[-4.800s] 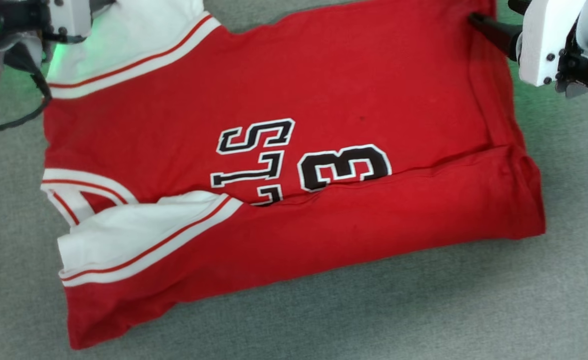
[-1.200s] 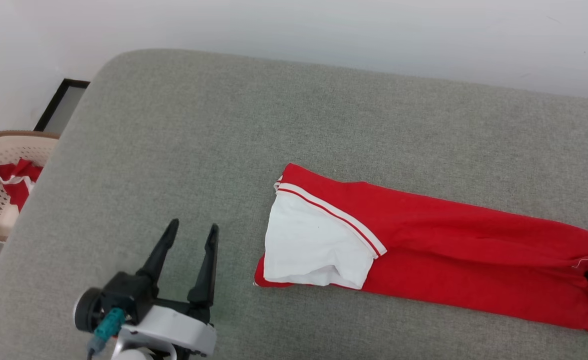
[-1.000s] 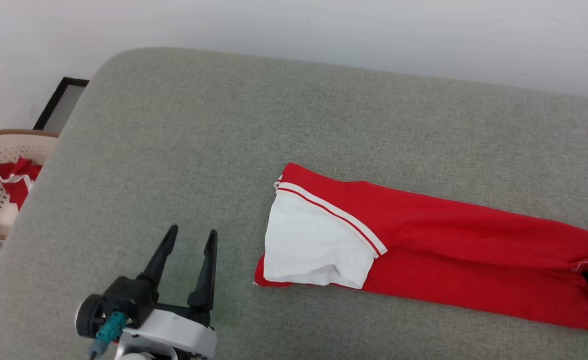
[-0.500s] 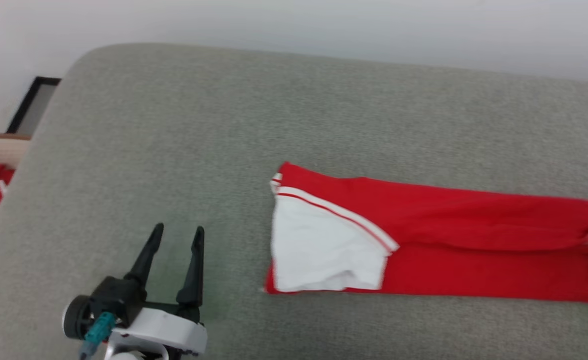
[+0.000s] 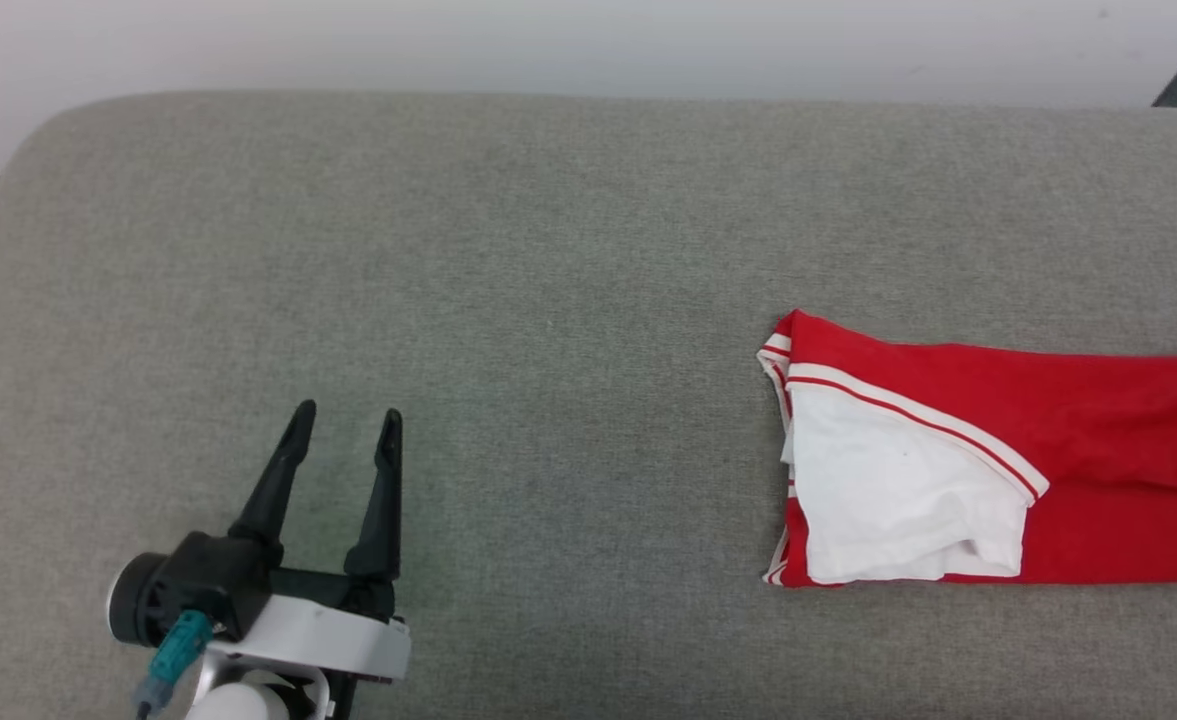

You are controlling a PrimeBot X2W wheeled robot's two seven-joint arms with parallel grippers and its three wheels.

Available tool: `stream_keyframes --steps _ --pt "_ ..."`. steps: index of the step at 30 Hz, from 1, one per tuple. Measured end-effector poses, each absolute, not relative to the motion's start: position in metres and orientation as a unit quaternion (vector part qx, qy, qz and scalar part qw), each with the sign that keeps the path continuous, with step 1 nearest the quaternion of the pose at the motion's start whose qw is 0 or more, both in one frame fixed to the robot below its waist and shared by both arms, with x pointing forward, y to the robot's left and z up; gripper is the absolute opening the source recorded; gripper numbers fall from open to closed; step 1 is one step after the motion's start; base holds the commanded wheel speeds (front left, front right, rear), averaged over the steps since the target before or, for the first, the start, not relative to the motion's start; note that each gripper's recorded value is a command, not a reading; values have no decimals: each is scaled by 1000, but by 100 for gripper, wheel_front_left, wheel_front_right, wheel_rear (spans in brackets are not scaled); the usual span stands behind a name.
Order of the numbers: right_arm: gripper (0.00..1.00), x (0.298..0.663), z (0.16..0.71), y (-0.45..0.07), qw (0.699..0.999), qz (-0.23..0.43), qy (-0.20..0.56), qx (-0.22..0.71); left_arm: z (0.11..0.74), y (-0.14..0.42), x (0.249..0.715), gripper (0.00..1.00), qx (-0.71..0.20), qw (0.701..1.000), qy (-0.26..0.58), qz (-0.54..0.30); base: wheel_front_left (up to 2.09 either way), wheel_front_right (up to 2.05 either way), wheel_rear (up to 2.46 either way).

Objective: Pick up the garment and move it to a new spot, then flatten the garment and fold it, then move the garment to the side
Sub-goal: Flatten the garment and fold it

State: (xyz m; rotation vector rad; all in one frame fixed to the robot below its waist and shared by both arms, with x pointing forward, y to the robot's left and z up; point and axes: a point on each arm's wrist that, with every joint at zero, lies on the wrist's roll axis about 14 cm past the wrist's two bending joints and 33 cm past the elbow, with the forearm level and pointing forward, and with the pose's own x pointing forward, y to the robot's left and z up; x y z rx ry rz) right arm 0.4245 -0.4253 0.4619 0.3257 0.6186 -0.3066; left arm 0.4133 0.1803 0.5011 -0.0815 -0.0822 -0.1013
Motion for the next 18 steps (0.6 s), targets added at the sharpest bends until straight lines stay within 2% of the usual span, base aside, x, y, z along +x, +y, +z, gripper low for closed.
stream_keyframes --steps 3,7,12,18 --pt "0 421 464 -428 928 -155 299 161 503 178 415 100 -36 997 -44 -55 0 0 0" --pt "0 425 462 -400 930 -117 307 162 505 176 413 100 -41 997 -46 -56 0 0 0" --pt "0 431 464 -342 932 -28 322 163 499 174 406 100 -45 997 -35 -59 0 0 0" --pt "0 440 488 -243 930 124 314 144 497 179 399 100 -54 997 -31 -49 0 0 0"
